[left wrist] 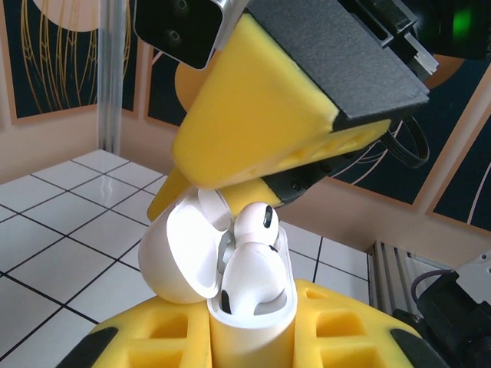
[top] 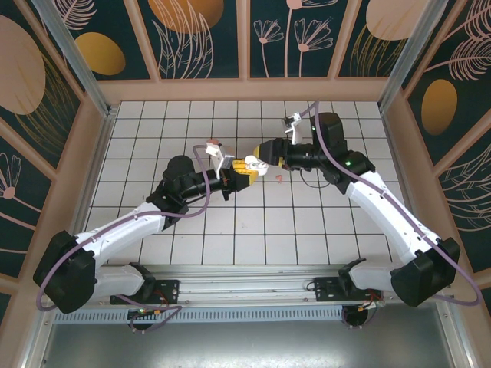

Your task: Insert the wireless bluetooth earbuds into the charging case

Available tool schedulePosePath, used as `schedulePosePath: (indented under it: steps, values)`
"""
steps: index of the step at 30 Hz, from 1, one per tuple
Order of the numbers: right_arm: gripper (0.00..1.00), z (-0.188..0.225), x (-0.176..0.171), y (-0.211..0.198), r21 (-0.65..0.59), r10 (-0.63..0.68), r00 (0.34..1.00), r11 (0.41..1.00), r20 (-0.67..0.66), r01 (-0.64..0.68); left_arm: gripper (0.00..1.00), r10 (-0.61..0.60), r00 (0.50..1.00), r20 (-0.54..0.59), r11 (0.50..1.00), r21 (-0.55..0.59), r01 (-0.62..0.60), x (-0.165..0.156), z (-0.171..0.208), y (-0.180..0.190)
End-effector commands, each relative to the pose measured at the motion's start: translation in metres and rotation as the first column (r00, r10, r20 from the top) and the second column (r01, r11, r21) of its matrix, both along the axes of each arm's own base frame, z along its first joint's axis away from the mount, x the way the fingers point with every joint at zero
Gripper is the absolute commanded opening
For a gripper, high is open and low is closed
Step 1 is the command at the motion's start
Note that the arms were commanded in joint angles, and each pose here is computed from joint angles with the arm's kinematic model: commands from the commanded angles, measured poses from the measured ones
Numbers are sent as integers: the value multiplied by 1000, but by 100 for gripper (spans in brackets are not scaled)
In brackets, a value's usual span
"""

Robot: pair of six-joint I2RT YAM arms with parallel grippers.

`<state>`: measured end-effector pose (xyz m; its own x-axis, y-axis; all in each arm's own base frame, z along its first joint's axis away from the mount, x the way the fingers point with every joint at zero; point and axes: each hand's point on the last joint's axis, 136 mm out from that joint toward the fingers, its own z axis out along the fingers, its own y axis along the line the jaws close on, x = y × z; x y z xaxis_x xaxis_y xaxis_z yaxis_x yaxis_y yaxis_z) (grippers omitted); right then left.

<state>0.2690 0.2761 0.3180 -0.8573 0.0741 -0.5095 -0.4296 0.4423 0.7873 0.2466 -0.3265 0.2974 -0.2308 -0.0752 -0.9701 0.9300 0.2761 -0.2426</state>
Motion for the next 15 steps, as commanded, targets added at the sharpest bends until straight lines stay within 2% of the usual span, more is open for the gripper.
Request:
schedulePosePath:
  steps: [1,15]
  values:
    - [60,7,-6,7,36,44,999,998,26,-45,0,-16,998,53,998,-55,18,-2,25,0]
    - [60,26,-14,3,57,45,995,997,90,-50,0,-5,999,37,999,-51,7,-1,20,1]
